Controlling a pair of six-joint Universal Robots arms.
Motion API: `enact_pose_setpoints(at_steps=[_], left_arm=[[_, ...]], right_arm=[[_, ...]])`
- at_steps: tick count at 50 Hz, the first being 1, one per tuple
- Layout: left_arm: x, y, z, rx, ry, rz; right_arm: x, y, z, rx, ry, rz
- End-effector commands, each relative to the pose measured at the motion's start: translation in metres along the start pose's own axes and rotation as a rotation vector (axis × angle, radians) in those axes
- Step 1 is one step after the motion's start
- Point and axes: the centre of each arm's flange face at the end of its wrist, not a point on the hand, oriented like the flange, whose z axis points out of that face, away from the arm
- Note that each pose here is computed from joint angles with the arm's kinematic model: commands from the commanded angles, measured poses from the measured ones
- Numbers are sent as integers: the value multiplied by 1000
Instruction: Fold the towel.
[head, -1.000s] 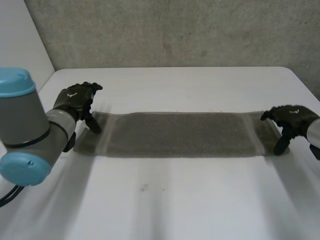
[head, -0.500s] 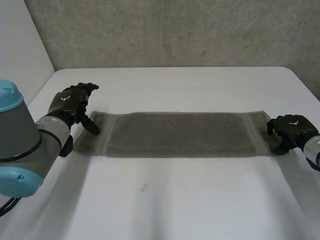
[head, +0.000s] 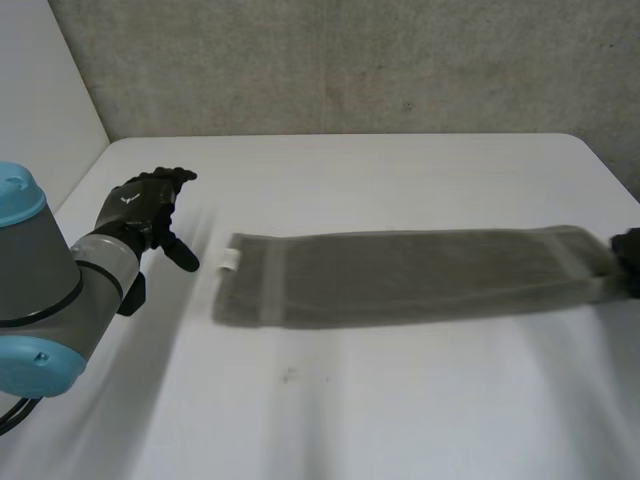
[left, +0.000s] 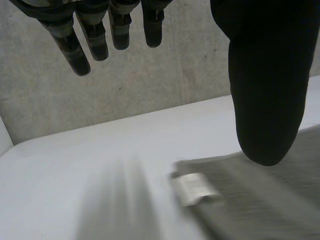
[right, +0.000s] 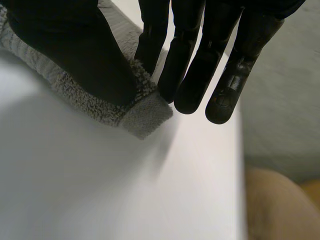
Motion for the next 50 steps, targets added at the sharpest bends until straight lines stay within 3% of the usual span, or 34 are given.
enact_pose_setpoints(at_steps=[1,5,8,9,12,15,17,18,20,23,25,31,37,40,44,46,50], left_arm=[[0,-5,-2,14,-1,0],[0,-4,-2,13,-2,0],[0,-4,-2,13,-4,0],[0,-4,-2,13,-4,0],[0,-3,-2,10,-4,0],[0,-5,-3,14,-4,0],[0,-5,-4,14,-2,0],[0,-5,-4,14,-2,0],[0,-4,-4,11,-2,0],[0,-4,-4,11,-2,-1],[0,-4,-4,11,-2,0],[0,-3,-4,6,-1,0],[4,1,-5,-4,9,2],[5,4,-5,-12,12,4],[12,6,-8,-16,32,8],[16,6,-9,-17,44,10],[26,5,-13,-9,73,18]], right_arm=[[33,-14,1,0,150,-186],[22,-43,-3,91,147,-200],[-23,-104,-26,281,73,-226],[-24,-104,-26,282,73,-226],[-91,-150,-62,473,-47,-270],[-116,-161,-77,544,-96,-289],[-169,-176,-107,695,-217,-323],[-170,-176,-107,696,-218,-323],[-220,-179,-133,822,-350,-359],[-244,-176,-146,869,-414,-377],[-283,-166,-167,920,-532,-411],[-330,-130,-176,877,-663,-482],[-331,-128,-176,867,-643,-513],[-314,-147,-177,870,-584,-469],[-265,-177,-174,831,-472,-318],[-224,-178,-159,738,-438,-187],[-194,-169,-151,625,-449,-50]])
